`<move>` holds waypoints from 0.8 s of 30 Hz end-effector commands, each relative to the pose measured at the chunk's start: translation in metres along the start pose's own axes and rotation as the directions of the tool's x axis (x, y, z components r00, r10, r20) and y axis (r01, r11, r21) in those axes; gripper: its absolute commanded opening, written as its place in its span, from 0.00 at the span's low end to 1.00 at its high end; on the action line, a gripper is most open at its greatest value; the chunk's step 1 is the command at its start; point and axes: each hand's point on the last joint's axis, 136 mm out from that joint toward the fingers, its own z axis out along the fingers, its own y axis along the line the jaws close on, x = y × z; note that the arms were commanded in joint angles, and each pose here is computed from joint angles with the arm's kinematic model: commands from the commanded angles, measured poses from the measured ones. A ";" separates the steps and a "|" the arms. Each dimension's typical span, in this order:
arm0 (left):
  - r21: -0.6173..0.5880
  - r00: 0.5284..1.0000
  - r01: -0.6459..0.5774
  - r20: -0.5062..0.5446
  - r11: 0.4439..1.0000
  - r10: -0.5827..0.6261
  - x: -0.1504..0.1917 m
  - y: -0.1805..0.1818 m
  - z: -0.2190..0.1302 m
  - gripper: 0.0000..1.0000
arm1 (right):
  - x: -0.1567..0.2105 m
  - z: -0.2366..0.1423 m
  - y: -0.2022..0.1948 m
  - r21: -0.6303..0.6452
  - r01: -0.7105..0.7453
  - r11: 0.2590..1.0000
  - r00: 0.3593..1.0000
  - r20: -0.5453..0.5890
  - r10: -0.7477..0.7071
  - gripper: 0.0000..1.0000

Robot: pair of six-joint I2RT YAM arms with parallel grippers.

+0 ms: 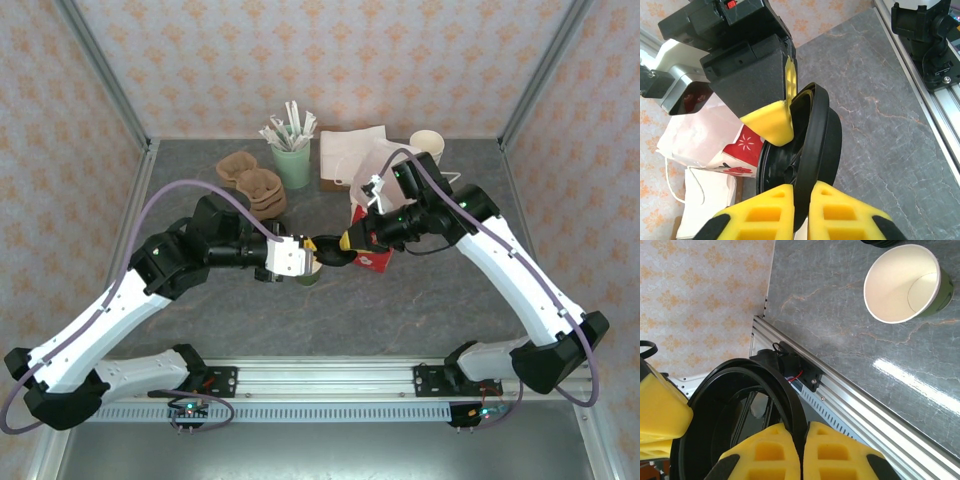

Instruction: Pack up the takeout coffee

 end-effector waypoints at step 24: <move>-0.114 0.781 0.624 0.084 0.773 -0.618 0.001 0.030 0.009 0.08 | -0.042 -0.098 -0.022 0.307 -0.051 0.950 0.816 0.562 -0.137 0.34</move>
